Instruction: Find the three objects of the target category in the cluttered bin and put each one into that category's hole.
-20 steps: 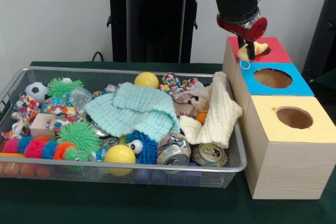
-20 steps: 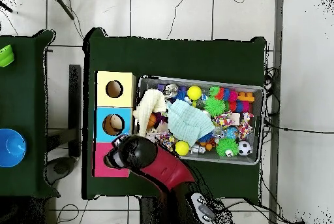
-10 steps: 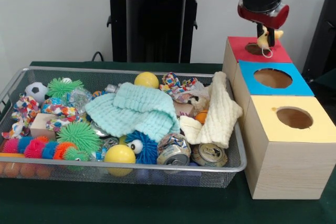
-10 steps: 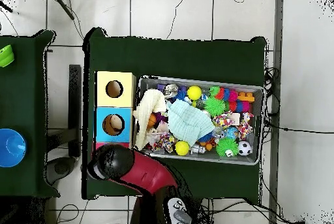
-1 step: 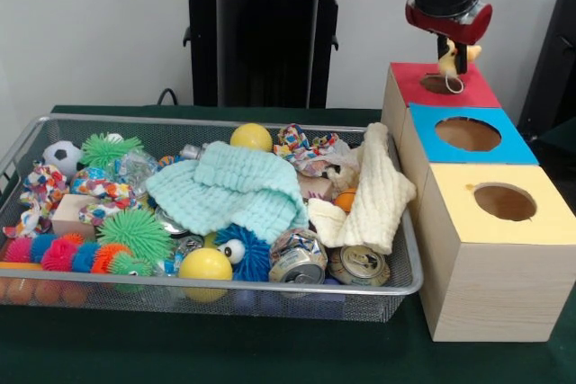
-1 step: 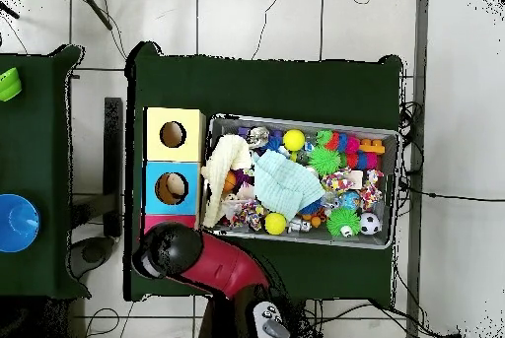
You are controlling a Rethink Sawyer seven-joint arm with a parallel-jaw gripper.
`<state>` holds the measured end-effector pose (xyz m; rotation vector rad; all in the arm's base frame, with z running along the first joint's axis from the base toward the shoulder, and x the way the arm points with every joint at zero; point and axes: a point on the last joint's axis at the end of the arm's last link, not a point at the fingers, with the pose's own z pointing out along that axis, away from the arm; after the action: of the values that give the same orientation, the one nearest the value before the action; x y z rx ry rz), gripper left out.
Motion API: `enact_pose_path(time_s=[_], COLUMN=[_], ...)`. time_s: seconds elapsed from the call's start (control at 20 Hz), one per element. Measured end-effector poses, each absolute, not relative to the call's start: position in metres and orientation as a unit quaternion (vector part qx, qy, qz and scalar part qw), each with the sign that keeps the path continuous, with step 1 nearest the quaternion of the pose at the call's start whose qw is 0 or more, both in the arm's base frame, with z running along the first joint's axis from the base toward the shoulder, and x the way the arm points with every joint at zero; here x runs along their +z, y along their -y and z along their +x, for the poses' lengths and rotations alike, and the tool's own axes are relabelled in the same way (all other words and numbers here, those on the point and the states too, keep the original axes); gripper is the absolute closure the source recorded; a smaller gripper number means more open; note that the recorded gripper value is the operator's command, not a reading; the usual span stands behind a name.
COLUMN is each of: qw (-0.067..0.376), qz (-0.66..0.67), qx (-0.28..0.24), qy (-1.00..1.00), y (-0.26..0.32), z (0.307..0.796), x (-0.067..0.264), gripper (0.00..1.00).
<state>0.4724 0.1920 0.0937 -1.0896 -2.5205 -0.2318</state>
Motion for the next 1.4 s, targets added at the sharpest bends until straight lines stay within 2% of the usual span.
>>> enact_pose_path(time_s=[0.3,1.4], qw=[0.2,0.173], qz=[-0.367,-0.32], qx=[-0.065,-0.041], qy=[0.906,0.931], y=[-0.179,-0.188], z=[0.458,0.46], x=[0.08,0.082], gripper=[1.0,1.0])
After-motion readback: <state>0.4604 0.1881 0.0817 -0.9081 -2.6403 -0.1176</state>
